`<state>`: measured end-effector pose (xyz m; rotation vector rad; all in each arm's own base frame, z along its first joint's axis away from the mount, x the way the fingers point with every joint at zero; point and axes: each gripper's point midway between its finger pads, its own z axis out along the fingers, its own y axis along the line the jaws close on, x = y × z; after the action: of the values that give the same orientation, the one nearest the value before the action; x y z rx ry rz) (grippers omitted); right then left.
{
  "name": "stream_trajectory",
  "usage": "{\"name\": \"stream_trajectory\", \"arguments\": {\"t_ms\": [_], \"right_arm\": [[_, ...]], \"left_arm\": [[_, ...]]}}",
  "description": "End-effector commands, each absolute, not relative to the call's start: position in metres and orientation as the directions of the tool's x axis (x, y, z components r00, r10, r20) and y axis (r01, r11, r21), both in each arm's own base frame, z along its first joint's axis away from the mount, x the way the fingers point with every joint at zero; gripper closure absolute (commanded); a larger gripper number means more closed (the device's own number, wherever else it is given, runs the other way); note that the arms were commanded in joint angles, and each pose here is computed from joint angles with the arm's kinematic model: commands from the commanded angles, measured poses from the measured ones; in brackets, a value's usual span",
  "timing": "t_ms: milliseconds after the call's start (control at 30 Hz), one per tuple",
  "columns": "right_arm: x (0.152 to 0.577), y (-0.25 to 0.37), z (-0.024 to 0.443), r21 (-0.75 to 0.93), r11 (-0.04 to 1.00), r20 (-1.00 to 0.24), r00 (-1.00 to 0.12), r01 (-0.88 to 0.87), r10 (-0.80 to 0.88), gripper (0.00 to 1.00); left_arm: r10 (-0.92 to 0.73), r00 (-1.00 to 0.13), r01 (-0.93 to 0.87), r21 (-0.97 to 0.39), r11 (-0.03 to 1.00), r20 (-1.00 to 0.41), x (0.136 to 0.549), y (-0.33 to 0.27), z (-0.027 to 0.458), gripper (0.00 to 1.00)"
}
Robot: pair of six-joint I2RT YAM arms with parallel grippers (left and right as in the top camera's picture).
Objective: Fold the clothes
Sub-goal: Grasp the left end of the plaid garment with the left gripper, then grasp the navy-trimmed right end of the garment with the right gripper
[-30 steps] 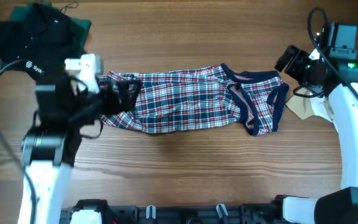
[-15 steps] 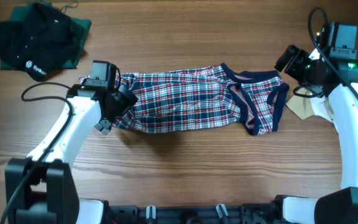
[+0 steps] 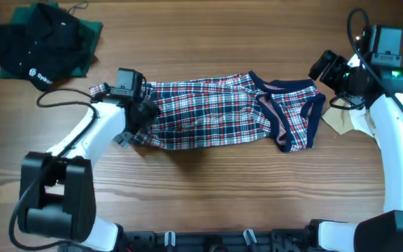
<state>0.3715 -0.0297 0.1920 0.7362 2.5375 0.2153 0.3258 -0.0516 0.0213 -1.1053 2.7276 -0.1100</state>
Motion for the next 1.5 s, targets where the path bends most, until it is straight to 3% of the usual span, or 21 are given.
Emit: {"name": "stream_trajectory", "arguments": {"t_ms": [0, 300, 600, 633, 700, 900, 1133, 1233, 1467], "right_arm": [[0.371, -0.027, 0.193, 0.293, 0.837, -0.405, -0.733, 0.463, 0.547, 0.0], [0.37, -0.027, 0.191, 0.291, 0.836, -0.4, -0.735, 0.465, 0.548, 0.0], [0.367, -0.027, 0.189, 0.285, 0.836, -0.388, -0.741, 0.469, 0.548, 0.0], [0.367, -0.027, 0.189, 0.284, 0.836, -0.388, -0.742, 0.468, 0.547, 0.01], [0.367, -0.027, 0.189, 0.284, 0.836, -0.388, -0.742, 0.468, 0.547, 0.0], [0.367, -0.027, 0.189, 0.285, 0.836, -0.389, -0.741, 0.468, 0.547, 0.0], [0.368, -0.027, 0.19, 0.287, 0.836, -0.394, -0.738, 0.467, 0.548, 0.0], [0.369, -0.027, 0.19, 0.288, 0.836, -0.395, -0.738, 0.466, 0.547, 0.0], [0.367, -0.027, 0.188, 0.282, 0.838, -0.387, -0.744, 0.467, 0.545, 0.0]], "left_arm": [[-0.649, -0.743, -0.633, -0.143, 0.761, -0.165, 0.331, -0.065, 0.026, 0.0], [-0.66, -0.723, -0.669, -0.033, 0.743, -0.206, 0.323, -0.044, 0.019, 0.01], [-0.651, -0.734, -0.661, -0.016, 0.75, -0.194, 0.32, -0.044, 0.014, 0.04], [-0.634, -0.749, -0.644, -0.012, 0.765, -0.195, 0.32, -0.044, 0.014, 0.35], [-0.628, -0.755, -0.64, 0.0, 0.769, -0.188, 0.317, -0.044, 0.014, 0.63], [-0.615, -0.764, -0.641, 0.12, 0.758, -0.195, 0.299, -0.025, 0.015, 0.92], [-0.618, -0.753, -0.658, 0.281, 0.699, -0.227, 0.271, 0.003, 0.043, 0.96], [-0.617, -0.757, -0.653, 0.294, 0.697, -0.217, 0.262, 0.005, 0.056, 0.88], [-0.637, -0.745, -0.65, 0.429, 0.628, -0.197, 0.229, 0.028, 0.074, 0.83]]}}
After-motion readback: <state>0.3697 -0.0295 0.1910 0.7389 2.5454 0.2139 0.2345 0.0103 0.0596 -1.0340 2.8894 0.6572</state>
